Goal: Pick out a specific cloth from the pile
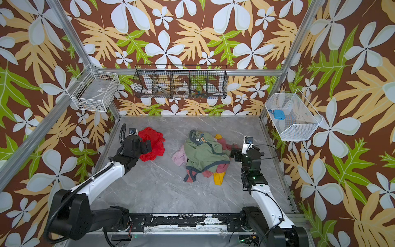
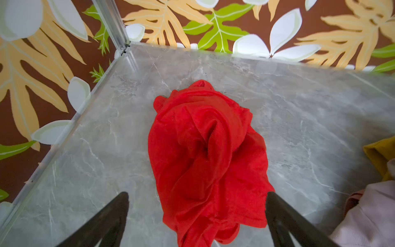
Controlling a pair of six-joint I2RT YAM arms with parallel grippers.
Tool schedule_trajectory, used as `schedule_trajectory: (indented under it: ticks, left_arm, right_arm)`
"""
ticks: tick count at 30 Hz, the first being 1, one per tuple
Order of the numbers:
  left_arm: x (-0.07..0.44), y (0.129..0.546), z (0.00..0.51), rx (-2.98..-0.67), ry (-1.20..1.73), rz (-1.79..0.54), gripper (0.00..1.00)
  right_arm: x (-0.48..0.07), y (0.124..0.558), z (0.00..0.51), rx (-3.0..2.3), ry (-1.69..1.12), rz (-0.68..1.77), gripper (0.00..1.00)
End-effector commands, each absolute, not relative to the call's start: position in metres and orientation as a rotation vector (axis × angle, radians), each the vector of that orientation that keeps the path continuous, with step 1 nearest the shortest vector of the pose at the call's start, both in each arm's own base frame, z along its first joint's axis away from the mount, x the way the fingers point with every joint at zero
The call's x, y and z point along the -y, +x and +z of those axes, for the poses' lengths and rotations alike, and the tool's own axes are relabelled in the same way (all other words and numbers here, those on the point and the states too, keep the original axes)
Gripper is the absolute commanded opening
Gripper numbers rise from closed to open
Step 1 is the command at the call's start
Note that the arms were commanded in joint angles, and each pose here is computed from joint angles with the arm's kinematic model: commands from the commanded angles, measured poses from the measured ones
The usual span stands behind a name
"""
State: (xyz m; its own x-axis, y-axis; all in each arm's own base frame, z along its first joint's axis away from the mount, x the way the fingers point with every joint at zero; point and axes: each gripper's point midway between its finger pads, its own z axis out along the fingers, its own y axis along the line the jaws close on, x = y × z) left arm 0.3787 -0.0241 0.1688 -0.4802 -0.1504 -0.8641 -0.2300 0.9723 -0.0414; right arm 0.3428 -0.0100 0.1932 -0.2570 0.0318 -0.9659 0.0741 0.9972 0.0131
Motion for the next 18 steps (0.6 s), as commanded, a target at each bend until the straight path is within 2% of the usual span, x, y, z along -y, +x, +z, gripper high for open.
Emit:
schedule_trajectory:
  ticks: [1,10,18]
  left_arm:
    - [0.022,0.372,0.186,-1.968,-0.34,0.034,1.0]
    - [0.001,0.335,0.187,-1.894,-0.41,0.067,1.0]
    - [-0.008,0.327,0.188,-1.859,-0.426,0.115,1.0]
  right_arm:
    - [0.017,0.342,0.205,-1.734,0.136,-0.01,1.0]
    - [0.04,0.326,0.172,-1.672,0.225,-0.134,1.0]
    - [0.04,0.335,0.154,-1.671,0.202,-0.149,0.98]
